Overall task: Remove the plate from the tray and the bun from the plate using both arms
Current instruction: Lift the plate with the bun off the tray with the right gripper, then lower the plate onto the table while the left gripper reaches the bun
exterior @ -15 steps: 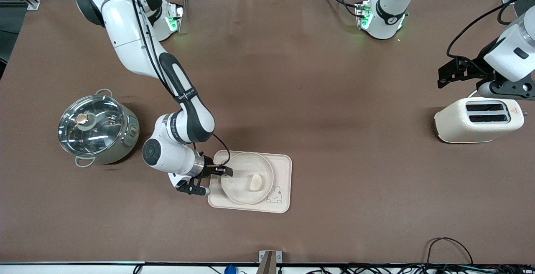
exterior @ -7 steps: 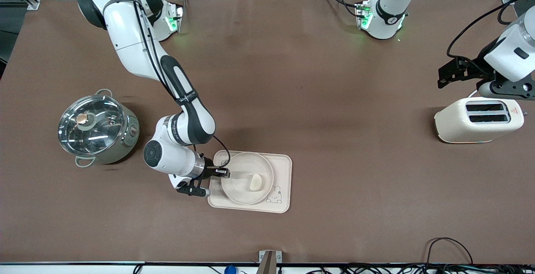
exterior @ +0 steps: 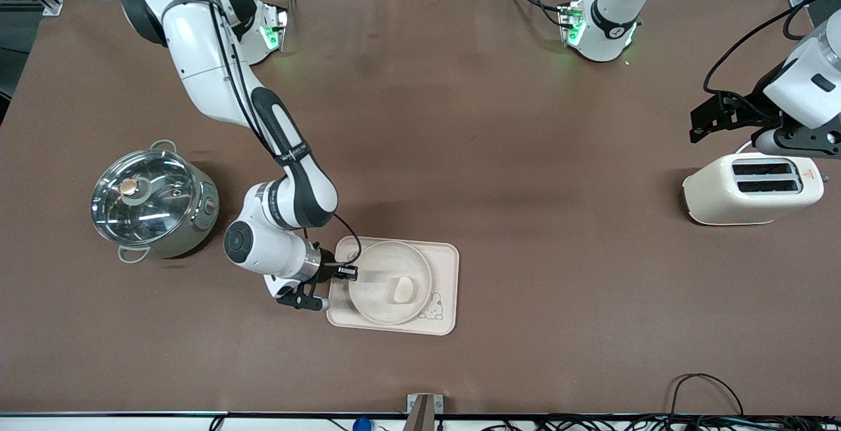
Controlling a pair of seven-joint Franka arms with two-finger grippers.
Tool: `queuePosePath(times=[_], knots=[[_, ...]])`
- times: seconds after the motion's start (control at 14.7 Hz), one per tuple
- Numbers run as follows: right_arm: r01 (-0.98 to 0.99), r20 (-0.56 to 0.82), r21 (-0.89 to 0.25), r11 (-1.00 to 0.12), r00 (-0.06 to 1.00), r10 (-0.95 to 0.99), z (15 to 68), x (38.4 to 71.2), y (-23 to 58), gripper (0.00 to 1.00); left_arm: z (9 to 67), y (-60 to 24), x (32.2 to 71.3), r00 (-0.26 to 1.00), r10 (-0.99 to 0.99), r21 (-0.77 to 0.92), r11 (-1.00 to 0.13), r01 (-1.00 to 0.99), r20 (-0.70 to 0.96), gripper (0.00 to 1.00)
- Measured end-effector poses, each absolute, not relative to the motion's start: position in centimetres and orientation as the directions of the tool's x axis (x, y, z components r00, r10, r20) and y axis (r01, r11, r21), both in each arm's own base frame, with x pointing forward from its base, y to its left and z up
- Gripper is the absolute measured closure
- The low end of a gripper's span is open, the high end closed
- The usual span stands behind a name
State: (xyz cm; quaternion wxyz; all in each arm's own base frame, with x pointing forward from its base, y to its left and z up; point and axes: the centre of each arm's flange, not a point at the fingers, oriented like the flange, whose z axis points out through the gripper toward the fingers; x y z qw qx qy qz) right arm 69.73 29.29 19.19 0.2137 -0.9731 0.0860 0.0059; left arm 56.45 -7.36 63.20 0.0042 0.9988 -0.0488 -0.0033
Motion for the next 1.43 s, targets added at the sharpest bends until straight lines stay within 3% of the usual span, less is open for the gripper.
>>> queuePosePath(times=[0.48,0.75,1.09,1.43], knots=[[-0.095,-0.134,-0.535,-0.839,0.991,-0.026,25.7,67.8,27.2,0.96,63.5,-7.3,56.5,0.995,-0.097,0.009,-0.995,-0.097,0.002,0.0],[-0.057,-0.16,-0.505,-0.861,0.987,0.028,28.0,60.3,27.2,0.96,63.6,-7.5,56.4,0.995,-0.1,0.009,-0.995,-0.1,0.004,0.0],[-0.012,-0.112,-0.469,-0.883,0.993,0.046,23.9,49.5,29.2,0.96,62.1,-8.7,57.0,0.993,-0.121,0.013,-0.993,-0.12,-0.012,0.0],[-0.006,-0.051,-0.477,-0.879,0.998,0.021,20.8,45.9,30.8,0.96,54.3,-15.1,59.0,0.993,-0.112,0.028,-0.993,-0.111,-0.028,0.0]])
